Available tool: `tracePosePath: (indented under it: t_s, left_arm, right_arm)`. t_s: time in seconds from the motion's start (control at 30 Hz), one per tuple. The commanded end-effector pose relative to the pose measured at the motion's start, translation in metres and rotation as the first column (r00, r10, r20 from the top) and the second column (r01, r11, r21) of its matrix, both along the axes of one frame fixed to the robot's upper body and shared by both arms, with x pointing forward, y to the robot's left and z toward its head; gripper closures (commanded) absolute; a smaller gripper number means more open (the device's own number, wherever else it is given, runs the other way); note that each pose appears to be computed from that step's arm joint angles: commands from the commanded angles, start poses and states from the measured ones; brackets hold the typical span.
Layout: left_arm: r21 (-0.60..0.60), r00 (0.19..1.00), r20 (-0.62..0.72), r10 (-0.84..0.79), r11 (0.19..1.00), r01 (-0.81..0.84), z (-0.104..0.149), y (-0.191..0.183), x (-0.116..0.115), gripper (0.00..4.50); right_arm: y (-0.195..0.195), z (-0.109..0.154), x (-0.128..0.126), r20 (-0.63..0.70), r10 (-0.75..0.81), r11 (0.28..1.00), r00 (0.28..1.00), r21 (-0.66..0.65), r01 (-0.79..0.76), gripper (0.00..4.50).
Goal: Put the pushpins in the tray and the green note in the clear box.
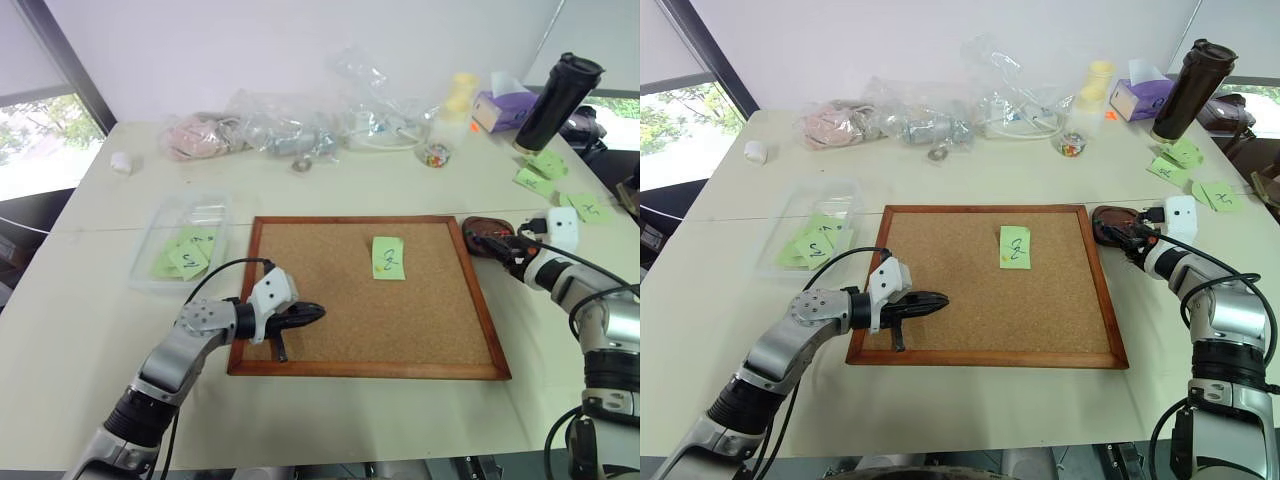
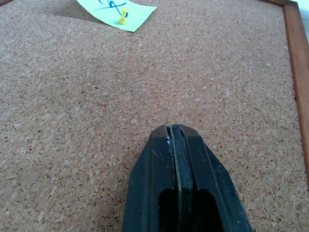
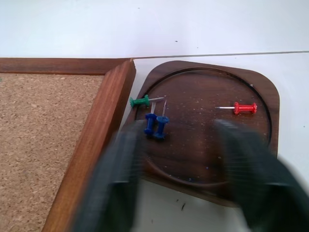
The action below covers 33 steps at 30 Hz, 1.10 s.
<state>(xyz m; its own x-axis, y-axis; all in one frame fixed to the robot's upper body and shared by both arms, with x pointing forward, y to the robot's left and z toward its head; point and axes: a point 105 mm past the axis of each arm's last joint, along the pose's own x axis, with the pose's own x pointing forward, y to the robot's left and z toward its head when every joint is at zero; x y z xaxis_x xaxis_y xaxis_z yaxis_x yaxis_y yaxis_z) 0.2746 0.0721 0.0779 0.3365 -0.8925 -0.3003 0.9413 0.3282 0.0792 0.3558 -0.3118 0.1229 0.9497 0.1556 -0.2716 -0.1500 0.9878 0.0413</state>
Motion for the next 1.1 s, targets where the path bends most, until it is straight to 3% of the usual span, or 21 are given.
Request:
tracePosePath:
  t_s: [0.03,0.2,0.37,0.5,0.7,0.8,1.1]
  left_arm:
    - [0.035,0.998,-0.056,-0.010,0.999,0.012,-0.015,0.002,-0.007,4.50]
    - [0.034,0.998,-0.057,-0.010,0.999,0.012,-0.015,0.002,-0.007,4.50]
    - [0.035,0.998,-0.056,-0.011,0.999,0.013,-0.015,0.001,-0.007,4.50]
    - [0.034,0.998,-0.056,-0.011,0.999,0.013,-0.015,0.001,-0.007,4.50]
    - [0.033,0.998,-0.056,-0.007,0.999,0.009,-0.014,0.001,-0.007,4.50]
    - [0.033,0.998,-0.057,-0.003,0.999,0.005,-0.014,0.002,-0.007,4.50]
    - [0.034,0.999,-0.054,-0.002,0.999,0.004,-0.014,0.002,-0.007,4.50]
  right_arm:
    - [0.004,0.027,0.000,0.079,0.027,1.000,0.997,-0.015,-0.026,1.12]
    - [0.020,0.054,-0.002,0.136,0.103,0.995,0.985,-0.028,-0.100,1.12]
    - [0.064,0.065,-0.011,0.133,0.292,0.956,0.947,-0.039,-0.290,1.12]
    - [0.106,0.055,-0.025,0.083,0.462,0.886,0.883,-0.074,-0.457,1.12]
    - [0.146,0.029,-0.038,0.025,0.576,0.816,0.817,-0.080,-0.572,1.12]
    - [0.161,0.009,-0.041,-0.014,0.607,0.791,0.795,-0.088,-0.605,1.12]
    - [0.175,-0.005,-0.037,-0.025,0.627,0.772,0.779,-0.116,-0.625,1.12]
